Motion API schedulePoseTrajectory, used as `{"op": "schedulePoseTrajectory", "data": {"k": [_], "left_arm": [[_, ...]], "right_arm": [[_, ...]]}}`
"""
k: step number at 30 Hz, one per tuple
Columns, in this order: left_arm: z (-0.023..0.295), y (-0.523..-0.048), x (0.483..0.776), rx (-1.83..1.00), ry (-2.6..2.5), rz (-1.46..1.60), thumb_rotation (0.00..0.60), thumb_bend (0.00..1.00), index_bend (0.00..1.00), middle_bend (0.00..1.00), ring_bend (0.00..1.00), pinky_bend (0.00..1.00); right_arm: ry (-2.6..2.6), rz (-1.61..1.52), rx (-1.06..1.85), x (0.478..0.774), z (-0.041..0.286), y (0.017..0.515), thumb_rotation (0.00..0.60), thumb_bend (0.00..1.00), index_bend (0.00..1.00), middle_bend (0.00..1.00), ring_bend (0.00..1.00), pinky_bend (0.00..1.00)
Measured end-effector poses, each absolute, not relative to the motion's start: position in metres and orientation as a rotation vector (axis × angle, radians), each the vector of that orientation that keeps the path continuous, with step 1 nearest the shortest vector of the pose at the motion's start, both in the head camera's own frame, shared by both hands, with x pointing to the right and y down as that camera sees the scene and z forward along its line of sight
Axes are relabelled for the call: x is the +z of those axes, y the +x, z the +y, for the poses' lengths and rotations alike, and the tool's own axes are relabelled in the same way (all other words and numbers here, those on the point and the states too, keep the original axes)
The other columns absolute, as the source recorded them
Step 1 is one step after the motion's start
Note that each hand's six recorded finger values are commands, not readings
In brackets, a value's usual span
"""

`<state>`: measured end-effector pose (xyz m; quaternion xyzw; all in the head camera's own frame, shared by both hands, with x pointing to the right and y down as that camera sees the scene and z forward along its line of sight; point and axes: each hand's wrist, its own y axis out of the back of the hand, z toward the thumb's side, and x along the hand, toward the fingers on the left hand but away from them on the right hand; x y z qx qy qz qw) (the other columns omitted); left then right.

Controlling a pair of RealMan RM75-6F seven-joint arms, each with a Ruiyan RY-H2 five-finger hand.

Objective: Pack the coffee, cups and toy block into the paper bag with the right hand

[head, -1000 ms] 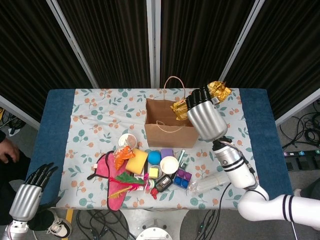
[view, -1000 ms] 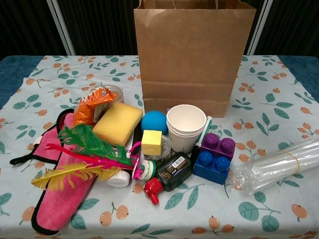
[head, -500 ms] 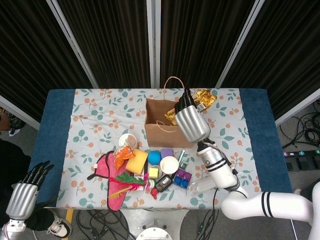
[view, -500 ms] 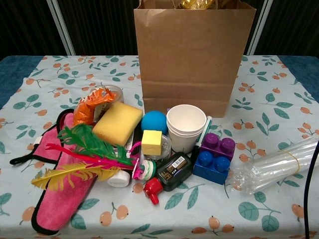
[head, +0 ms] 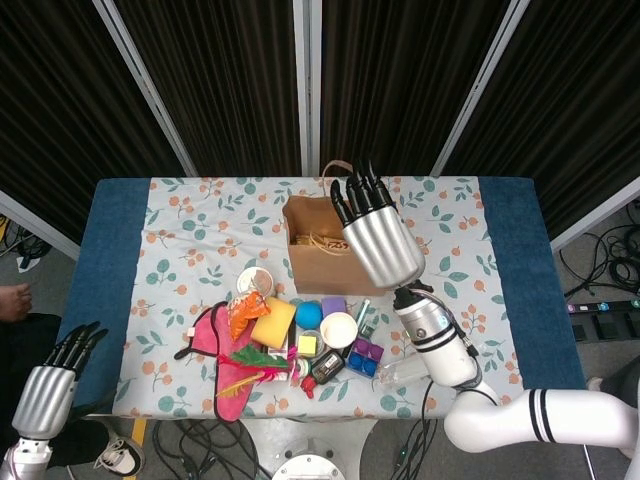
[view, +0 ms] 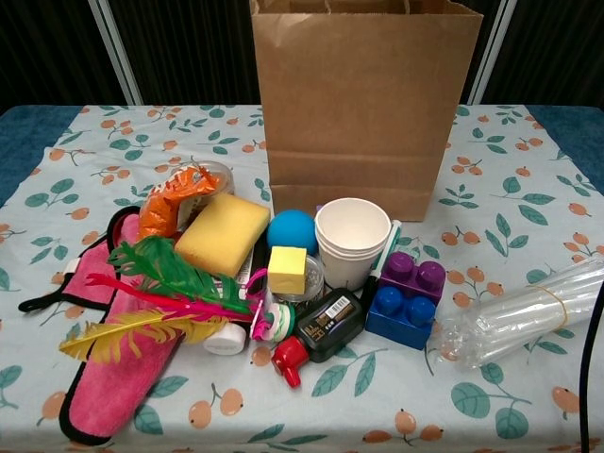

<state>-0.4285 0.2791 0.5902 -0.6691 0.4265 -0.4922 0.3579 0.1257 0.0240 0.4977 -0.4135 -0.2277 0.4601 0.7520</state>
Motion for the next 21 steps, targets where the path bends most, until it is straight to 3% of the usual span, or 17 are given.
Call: {"op": "schedulePoseTrajectory", "data": {"k": [5, 12, 21], "left_arm": [[0.28, -0.426, 0.592, -1.268, -1.736, 1.092, 0.6, 0.15, 0.18, 0.19, 0.13, 0.24], [0.279, -0.422, 0.593, -1.262, -1.725, 1.077, 0.6, 0.15, 0.18, 0.19, 0.13, 0.24], [0.277, -0.421, 0.591, -1.255, -1.687, 1.055, 0.6, 0.15, 0.18, 0.19, 0.13, 0.24]], "right_arm": [[-1.07, -0.609, 1.062, 0.493, 0.032, 0.161, 0.6, 0.06, 0.17, 0.27, 0.12, 0.04], [-1.324, -0.728, 1.215, 0.514, 0.057, 0.246, 0.6, 0.06, 0.17, 0.27, 0.12, 0.04], [-1.731, -0.706, 1.277, 0.569, 0.137, 0.328, 0.6, 0.06, 0.17, 0.27, 0.12, 0.04]]}}
